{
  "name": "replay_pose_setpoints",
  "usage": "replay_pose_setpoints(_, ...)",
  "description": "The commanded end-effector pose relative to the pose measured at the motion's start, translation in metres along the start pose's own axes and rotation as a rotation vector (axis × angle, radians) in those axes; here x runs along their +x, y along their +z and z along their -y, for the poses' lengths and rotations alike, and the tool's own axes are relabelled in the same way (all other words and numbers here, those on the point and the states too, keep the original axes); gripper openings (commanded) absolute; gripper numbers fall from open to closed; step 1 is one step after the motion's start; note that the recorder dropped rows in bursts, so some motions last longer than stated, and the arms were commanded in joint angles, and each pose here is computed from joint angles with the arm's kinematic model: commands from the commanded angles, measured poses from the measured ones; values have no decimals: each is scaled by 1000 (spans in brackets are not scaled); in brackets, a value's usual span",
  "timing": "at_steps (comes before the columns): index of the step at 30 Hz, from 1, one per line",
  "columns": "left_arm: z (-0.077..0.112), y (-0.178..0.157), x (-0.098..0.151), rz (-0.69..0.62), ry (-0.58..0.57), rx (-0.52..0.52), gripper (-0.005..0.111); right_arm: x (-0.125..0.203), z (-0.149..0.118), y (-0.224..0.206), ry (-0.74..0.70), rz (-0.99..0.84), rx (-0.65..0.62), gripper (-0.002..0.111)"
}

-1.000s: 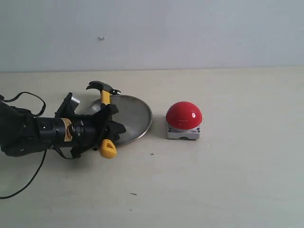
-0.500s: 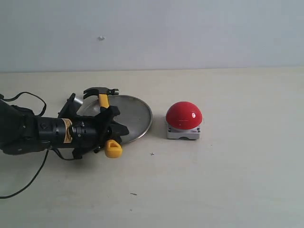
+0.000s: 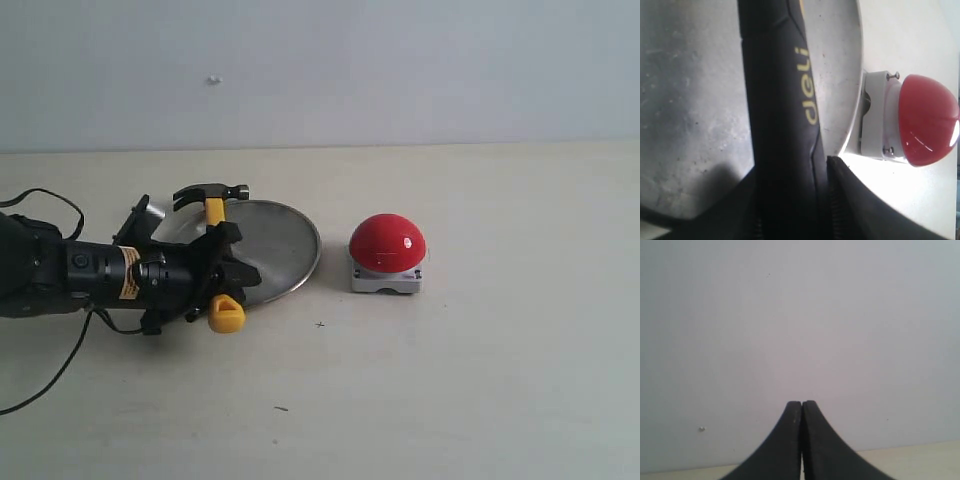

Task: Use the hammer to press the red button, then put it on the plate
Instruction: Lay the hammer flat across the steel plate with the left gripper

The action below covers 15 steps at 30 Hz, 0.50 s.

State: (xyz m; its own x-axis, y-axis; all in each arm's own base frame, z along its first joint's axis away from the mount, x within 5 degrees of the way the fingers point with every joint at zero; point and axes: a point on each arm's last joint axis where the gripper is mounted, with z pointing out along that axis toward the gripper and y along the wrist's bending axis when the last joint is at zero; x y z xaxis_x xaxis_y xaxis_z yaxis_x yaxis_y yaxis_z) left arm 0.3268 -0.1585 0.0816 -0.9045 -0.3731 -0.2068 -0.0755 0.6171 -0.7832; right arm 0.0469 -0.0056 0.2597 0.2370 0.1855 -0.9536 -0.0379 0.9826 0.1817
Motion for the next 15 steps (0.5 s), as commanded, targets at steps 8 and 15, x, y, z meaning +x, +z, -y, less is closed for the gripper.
replay_pose_setpoints(8, 5, -2, 5, -46, 43, 44, 36, 1, 0, -1, -10, 4, 6, 0)
replay_pose_setpoints(15, 4, -2, 6, -59, 61, 34, 66, 1, 0, -1, -10, 4, 6, 0)
